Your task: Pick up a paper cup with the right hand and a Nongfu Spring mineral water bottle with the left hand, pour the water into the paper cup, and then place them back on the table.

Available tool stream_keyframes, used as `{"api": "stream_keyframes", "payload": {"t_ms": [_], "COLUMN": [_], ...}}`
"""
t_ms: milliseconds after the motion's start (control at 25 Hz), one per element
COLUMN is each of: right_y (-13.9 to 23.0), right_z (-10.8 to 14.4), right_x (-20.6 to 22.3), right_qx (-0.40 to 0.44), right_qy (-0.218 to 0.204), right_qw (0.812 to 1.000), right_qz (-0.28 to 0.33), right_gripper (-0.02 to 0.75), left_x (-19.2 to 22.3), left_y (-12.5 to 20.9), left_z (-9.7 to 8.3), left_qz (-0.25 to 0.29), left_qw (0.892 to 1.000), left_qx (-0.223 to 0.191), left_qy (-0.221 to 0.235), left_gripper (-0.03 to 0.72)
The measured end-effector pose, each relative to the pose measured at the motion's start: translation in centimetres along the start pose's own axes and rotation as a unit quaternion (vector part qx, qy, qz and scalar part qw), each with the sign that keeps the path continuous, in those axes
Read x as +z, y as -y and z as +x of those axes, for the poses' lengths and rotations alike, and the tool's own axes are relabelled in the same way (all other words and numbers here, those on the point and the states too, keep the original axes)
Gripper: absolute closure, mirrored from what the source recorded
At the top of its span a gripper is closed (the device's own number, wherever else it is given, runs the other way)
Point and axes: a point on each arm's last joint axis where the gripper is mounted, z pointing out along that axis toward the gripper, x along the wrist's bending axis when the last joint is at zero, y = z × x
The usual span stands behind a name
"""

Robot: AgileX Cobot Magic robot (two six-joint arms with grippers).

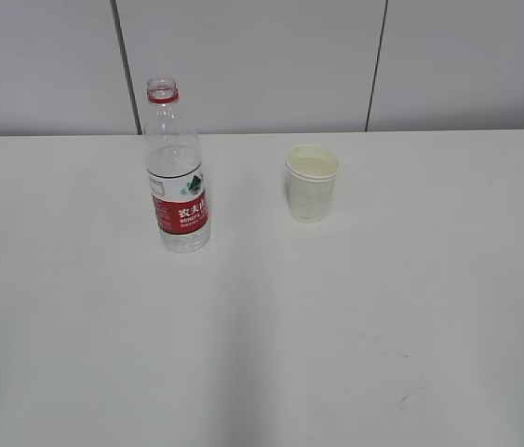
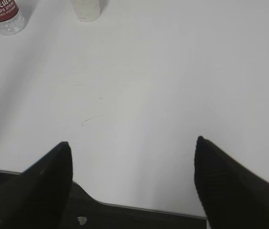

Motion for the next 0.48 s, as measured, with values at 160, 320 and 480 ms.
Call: {"api": "stream_keyframes", "payload": {"t_ms": [160,320,480], "right_y": [0.0,0.0,0.0], "right_z": [0.0,0.0,0.0], "right_x": [0.0,0.0,0.0], "right_qx": [0.0,0.0,0.0], "right_qy": [0.0,0.0,0.0], "right_qw": [1.0,1.0,1.0], "right_qz": [0.0,0.0,0.0], "right_gripper": [0.15,0.15,0.15], "left_x": [0.0,0.0,0.0], "left_y": [0.0,0.0,0.0], "left_z": [0.0,0.0,0.0], "left_qz": [0.0,0.0,0.0], "left_qw": [1.0,1.0,1.0], "left_qx": [0.0,0.0,0.0], "left_qy": [0.0,0.0,0.0], "left_gripper": [0.177,0.177,0.178]}}
